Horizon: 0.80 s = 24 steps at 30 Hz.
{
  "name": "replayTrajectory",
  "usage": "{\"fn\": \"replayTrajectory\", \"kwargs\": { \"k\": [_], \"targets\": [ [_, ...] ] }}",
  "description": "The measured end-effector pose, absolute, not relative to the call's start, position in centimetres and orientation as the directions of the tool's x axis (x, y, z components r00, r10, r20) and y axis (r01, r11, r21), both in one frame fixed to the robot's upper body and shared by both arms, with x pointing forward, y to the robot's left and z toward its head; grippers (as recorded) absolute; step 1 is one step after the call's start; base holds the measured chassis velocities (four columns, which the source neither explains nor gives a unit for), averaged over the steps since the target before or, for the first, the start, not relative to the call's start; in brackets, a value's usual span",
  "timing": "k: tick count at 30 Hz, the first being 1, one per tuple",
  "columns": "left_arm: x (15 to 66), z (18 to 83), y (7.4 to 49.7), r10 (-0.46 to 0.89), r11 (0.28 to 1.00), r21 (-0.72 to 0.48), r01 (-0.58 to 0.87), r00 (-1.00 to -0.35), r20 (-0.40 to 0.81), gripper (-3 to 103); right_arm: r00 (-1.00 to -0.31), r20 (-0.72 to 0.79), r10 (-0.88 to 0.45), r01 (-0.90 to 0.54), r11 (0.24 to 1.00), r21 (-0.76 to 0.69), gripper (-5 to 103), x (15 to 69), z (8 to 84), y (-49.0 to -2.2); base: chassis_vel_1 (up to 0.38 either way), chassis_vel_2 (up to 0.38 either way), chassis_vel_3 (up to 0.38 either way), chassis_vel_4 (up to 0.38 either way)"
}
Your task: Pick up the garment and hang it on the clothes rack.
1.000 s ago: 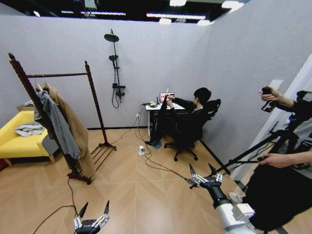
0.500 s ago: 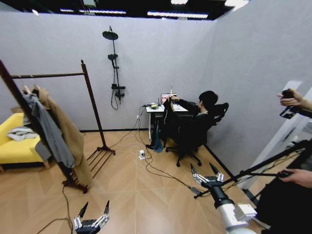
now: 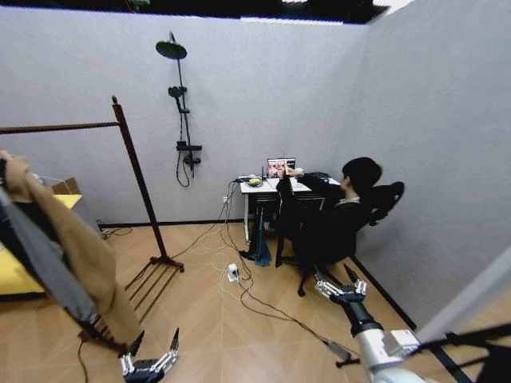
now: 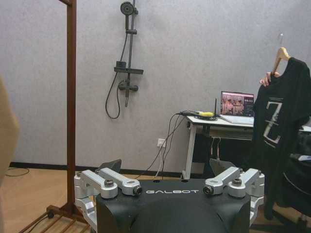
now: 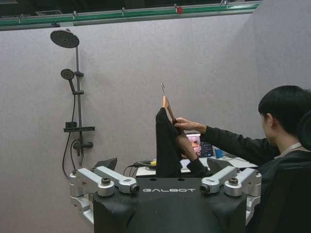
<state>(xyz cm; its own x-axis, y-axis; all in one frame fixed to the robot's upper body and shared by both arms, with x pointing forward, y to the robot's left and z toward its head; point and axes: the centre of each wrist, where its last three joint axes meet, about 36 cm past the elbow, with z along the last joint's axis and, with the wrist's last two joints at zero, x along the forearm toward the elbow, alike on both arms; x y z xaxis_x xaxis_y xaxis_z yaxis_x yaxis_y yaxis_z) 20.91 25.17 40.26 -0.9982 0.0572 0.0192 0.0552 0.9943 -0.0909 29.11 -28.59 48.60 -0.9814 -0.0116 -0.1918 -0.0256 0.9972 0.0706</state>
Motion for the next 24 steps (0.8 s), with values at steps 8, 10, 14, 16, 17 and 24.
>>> {"fn": "replayTrajectory", "kwargs": {
  "k": [8, 10, 14, 16, 17, 24],
  "targets": [
    [20.9, 40.3, 25.2, 0.057, 0.994, -0.091, 0.055, -0.998, 0.019, 100, -0.980, -0.197, -0.011, -0.025, 0.997, 0.071, 100, 29.5, 48.5, -28.7, -0.348, 0.363, 0.352, -0.334],
    [20.9, 40.3, 25.2, 0.057, 0.994, -0.091, 0.055, -0.998, 0.019, 100, -0.980, -0.199, -0.011, -0.026, 0.997, 0.071, 100, 29.6, 48.5, -28.7, -0.380, 0.341, 0.366, -0.344],
    [20.9, 40.3, 25.2, 0.057, 0.994, -0.091, 0.055, -0.998, 0.019, 100, -0.979, -0.203, -0.011, -0.026, 0.997, 0.071, 100, 29.8, 48.5, -28.8, -0.331, 0.338, 0.335, -0.357],
    [20.9, 40.3, 25.2, 0.058, 0.994, -0.091, 0.056, -0.998, 0.019, 100, -0.978, -0.208, -0.012, -0.027, 0.997, 0.069, 100, 29.8, 48.6, -28.7, -0.338, 0.360, 0.365, -0.374],
    [20.9, 40.3, 25.2, 0.058, 0.994, -0.091, 0.056, -0.998, 0.019, 100, -0.978, -0.208, -0.012, -0.027, 0.997, 0.069, 100, 29.8, 48.6, -28.7, -0.299, 0.384, 0.350, -0.374],
    [20.9, 40.3, 25.2, 0.057, 0.994, -0.091, 0.055, -0.998, 0.019, 100, -0.950, -0.311, 0.021, 0.041, 0.997, -0.059, 100, 29.3, 51.5, -27.9, -0.338, 0.353, 0.349, -0.348]
  ]
}}
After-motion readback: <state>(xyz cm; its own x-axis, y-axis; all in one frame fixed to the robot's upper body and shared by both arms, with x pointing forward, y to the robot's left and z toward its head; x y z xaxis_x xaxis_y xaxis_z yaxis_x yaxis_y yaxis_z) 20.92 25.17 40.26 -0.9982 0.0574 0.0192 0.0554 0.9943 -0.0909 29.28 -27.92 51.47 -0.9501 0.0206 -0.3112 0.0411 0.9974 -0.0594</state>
